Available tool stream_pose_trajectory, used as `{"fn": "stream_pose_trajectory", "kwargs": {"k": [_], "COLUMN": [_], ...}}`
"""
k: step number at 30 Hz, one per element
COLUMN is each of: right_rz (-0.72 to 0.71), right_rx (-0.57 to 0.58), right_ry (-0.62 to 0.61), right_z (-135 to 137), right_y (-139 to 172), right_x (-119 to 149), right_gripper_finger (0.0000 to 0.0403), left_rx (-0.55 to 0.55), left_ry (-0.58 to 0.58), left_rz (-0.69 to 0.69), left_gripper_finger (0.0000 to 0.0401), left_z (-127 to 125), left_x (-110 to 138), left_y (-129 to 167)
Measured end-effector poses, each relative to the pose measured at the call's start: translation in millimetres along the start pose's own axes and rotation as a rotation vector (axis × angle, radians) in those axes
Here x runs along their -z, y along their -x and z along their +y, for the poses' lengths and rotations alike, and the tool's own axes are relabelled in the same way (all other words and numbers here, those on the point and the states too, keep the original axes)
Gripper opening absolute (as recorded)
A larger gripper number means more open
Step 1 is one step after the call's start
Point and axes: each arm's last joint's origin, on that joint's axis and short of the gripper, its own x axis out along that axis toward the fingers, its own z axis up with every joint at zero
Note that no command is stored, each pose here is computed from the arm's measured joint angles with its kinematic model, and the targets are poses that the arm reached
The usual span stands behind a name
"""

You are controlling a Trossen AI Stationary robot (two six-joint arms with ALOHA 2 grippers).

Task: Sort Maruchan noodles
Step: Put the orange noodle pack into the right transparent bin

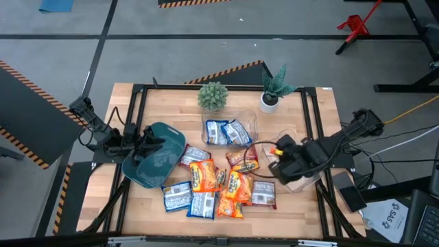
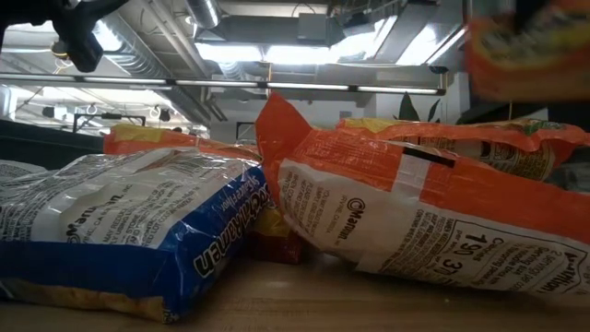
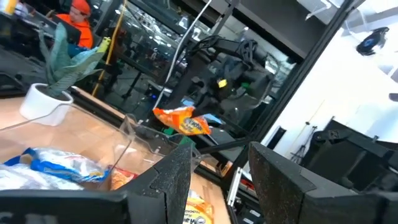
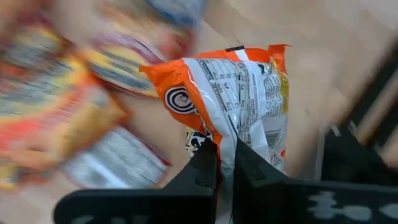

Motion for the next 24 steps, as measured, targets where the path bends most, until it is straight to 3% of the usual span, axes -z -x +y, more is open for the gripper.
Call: {"fn": "stream_pose_trajectory", "kwargs": {"k": [6, 12, 21, 24], "right_rz": [0.085, 0.062, 0.011, 0.019], "right_rx": [0.129, 0.195, 0.137, 0.168], "right_ry": [-0.018, -0.033, -0.037, -0.031], "right_z": [-13.9, -18.6, -12.6, -16.1], "right_y": [-34.1, -50.3, -70.5, -78.6], "right_x": [14.6, 17.9, 14.0, 11.7], "right_gripper_finger": [0.0, 0.0, 0.0, 0.0], "left_rx": [-0.062, -0.102, -0.127, -0.144], "left_ry": [-0.032, -0.039, -0.048, -0.049], "left_rz": [-0.021, -0.033, -0.034, -0.041], "left_gripper_finger": [0.0154, 0.0154, 0.0154, 0.0154], "left_z": [1.9, 3.2, 4.2, 4.7], "left_x": [-0.4, -0.5, 0.2, 0.0], "left_y": [0.1, 0.2, 0.3, 0.3]}}
